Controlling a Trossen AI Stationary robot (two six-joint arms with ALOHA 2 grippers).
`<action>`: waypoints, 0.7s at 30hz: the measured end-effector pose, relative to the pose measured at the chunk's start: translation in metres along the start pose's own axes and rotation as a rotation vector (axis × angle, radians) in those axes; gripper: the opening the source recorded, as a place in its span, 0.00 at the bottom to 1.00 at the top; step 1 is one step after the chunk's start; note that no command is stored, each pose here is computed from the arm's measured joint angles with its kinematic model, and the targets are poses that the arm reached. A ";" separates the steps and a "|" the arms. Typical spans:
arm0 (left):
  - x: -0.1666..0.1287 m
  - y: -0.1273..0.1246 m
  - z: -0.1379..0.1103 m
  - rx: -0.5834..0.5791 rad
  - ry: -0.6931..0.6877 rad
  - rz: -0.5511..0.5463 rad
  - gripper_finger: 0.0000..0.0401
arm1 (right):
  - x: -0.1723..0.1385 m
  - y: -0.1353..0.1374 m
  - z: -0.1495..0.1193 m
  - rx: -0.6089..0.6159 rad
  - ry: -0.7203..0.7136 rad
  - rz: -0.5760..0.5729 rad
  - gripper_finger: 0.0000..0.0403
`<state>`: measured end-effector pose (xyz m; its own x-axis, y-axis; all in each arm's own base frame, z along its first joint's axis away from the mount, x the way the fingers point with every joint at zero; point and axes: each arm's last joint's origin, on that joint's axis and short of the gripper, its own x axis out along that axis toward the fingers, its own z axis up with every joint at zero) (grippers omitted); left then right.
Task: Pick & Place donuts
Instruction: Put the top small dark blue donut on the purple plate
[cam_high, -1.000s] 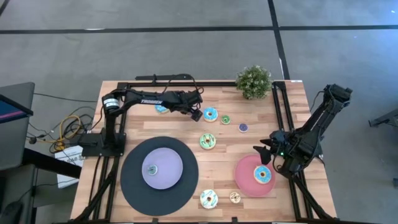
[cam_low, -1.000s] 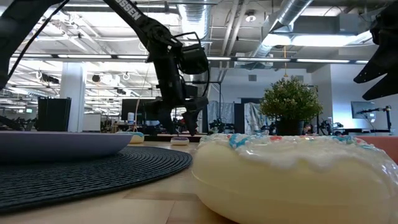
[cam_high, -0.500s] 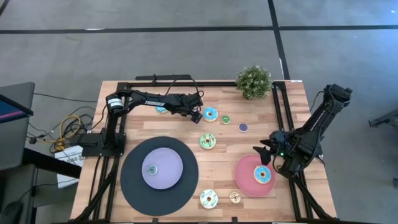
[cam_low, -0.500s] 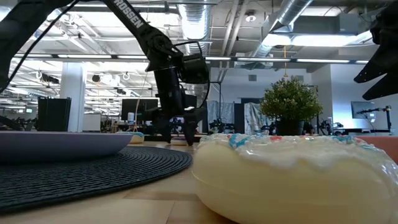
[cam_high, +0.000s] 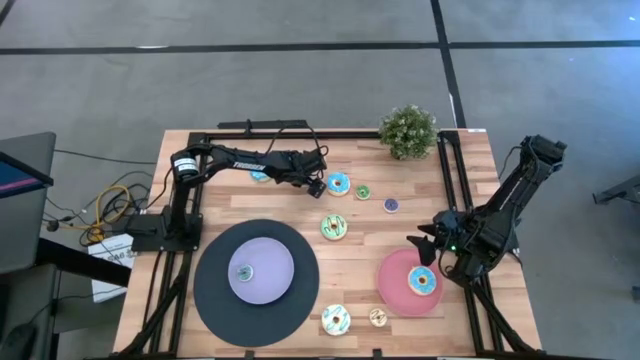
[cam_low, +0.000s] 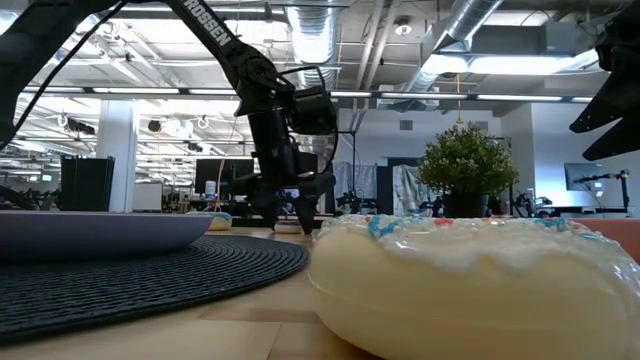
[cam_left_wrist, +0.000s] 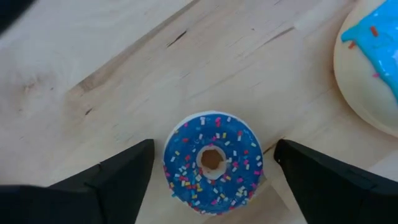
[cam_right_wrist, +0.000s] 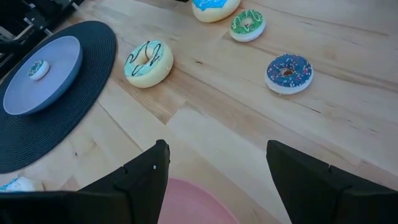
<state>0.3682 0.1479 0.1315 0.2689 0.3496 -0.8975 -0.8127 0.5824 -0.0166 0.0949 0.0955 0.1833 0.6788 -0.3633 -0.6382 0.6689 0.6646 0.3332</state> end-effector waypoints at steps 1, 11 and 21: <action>0.000 0.000 0.000 0.000 0.003 -0.003 0.80 | 0.000 0.000 0.000 0.000 0.000 0.000 0.64; 0.001 0.000 -0.001 -0.003 0.013 -0.015 0.68 | 0.000 0.001 0.000 0.006 0.002 0.004 0.64; -0.001 -0.003 -0.004 0.010 0.023 -0.013 0.68 | 0.000 0.001 0.000 0.006 0.002 0.004 0.64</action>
<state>0.3685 0.1429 0.1308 0.2674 0.3248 -0.9072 -0.8041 0.5940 -0.0244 0.0952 0.0960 0.1834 0.6809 -0.3591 -0.6383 0.6678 0.6623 0.3398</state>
